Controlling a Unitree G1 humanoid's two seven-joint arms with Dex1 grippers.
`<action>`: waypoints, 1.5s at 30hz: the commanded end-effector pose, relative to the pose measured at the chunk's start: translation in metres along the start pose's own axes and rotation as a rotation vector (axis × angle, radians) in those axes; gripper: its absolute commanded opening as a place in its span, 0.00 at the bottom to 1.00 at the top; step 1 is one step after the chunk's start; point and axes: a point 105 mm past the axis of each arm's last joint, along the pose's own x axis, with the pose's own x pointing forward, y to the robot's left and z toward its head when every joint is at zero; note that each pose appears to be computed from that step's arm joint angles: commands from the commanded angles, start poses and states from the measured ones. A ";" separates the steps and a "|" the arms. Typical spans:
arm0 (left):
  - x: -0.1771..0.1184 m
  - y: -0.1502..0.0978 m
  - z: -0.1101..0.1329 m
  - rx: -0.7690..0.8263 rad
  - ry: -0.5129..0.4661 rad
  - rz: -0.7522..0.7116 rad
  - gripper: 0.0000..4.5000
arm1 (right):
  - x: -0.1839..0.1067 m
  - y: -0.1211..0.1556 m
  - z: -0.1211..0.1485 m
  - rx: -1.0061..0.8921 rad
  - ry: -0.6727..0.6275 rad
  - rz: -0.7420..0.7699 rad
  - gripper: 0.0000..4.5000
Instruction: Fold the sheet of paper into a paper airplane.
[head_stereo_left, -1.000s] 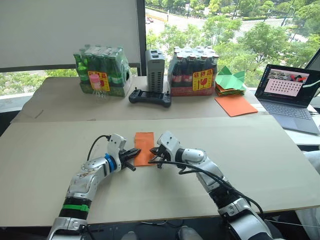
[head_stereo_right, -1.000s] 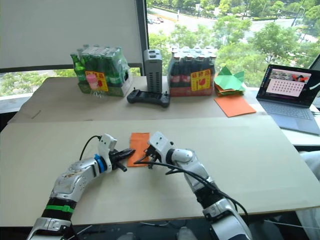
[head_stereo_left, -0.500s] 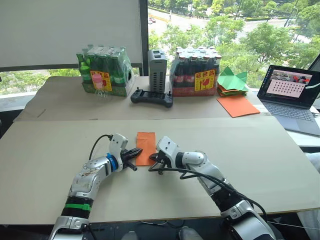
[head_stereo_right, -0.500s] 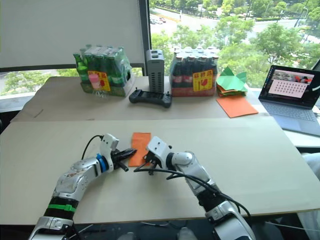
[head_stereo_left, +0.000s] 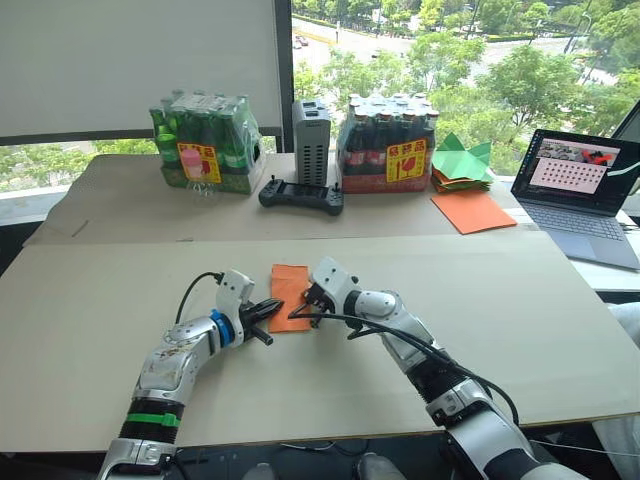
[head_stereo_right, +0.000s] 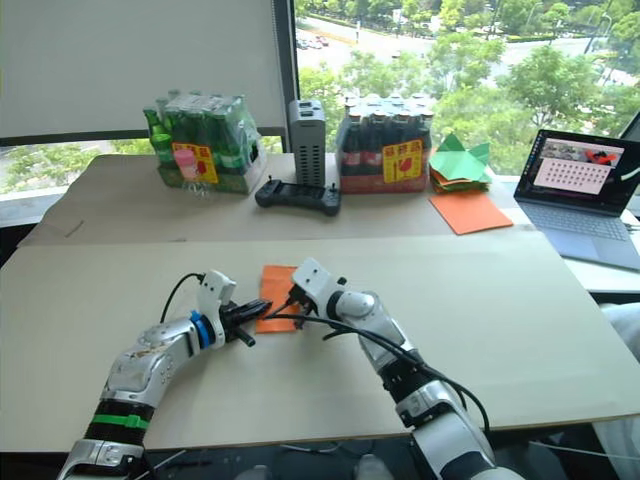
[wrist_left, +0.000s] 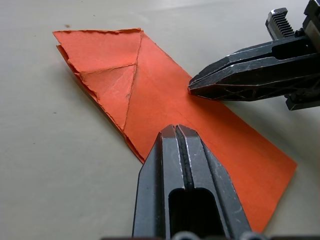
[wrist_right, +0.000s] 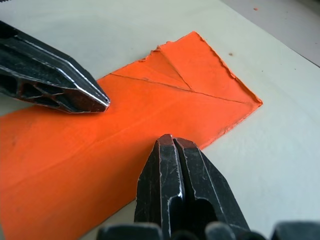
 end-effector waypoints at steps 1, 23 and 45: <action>-0.001 0.000 -0.015 -0.029 0.051 0.000 0.00 | 0.005 -0.006 -0.006 0.001 0.027 -0.032 0.00; -0.001 -0.004 -0.013 -0.026 0.041 -0.004 0.00 | 0.026 -0.027 -0.012 0.010 0.070 -0.117 0.00; 0.000 -0.005 -0.013 -0.032 0.043 -0.003 0.00 | 0.009 0.021 -0.040 -0.052 0.122 0.162 0.00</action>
